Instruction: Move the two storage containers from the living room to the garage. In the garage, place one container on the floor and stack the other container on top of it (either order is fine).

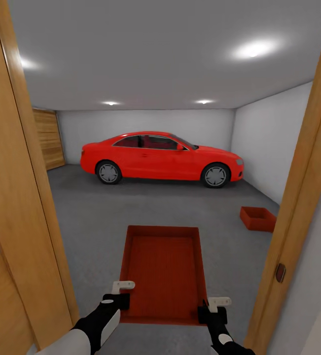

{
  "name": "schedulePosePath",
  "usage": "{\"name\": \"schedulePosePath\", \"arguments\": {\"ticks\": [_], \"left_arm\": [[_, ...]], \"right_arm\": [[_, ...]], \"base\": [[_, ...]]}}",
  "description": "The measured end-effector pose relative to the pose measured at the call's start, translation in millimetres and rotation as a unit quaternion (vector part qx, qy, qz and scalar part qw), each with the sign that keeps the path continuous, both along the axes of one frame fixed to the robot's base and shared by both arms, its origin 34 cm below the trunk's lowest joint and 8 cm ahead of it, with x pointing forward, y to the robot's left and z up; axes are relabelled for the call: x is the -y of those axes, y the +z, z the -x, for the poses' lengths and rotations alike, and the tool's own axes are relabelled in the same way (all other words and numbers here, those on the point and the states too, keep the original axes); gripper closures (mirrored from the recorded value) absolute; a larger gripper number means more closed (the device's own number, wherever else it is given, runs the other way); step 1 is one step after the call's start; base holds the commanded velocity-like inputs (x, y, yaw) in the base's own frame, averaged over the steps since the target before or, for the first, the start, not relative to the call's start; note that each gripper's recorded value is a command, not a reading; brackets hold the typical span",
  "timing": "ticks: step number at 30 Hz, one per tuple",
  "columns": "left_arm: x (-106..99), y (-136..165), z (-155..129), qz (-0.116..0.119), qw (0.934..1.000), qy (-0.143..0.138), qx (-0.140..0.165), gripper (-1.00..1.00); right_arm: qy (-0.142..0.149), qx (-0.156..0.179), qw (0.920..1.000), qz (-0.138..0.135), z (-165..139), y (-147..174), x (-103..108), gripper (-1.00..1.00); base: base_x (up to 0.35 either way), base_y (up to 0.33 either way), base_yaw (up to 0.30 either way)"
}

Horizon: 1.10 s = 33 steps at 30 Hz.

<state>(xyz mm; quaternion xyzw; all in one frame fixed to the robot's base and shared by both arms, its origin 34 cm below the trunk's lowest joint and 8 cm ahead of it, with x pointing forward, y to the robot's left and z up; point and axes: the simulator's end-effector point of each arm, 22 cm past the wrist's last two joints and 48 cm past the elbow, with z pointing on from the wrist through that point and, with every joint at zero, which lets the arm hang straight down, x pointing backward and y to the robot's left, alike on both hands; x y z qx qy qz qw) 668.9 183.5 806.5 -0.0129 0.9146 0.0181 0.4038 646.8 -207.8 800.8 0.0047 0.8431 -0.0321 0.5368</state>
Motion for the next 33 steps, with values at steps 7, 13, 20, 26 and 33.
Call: {"name": "schedulePosePath", "arguments": {"ticks": [7, 13, 20, 26, 33], "left_arm": [[-0.4, 0.0, 0.2, 0.0, 1.0, 0.001, 0.0, 1.0], [-0.8, 0.2, 0.4, 0.001, 1.0, 0.001, 0.0, 1.0], [-1.0, 0.1, 0.5, 0.001, 1.0, 0.002, 0.0, 1.0], [-0.9, 0.1, 0.5, 0.001, 1.0, 0.001, 0.0, 1.0], [-0.9, 0.1, 0.5, 0.001, 1.0, 0.001, 0.0, 1.0]], "right_arm": [[0.001, 0.0, 1.0, 0.0, -0.2, 0.4, -0.4, 1.0], [0.002, 0.0, 1.0, 0.001, -1.0, 1.4, -0.6, 1.0], [0.002, -0.001, 1.0, 0.001, -0.9, 1.2, -0.8, 1.0], [0.001, 0.0, 1.0, 0.0, -0.4, 0.9, -0.9, 1.0], [0.001, 0.0, 1.0, 0.0, -0.3, 0.9, -0.9, 1.0]], "base": [[0.066, 0.0, 0.0], [0.279, 0.0, 0.0], [0.317, 0.0, 0.0], [0.321, 0.0, 0.0], [0.321, 0.0, 0.0]]}}
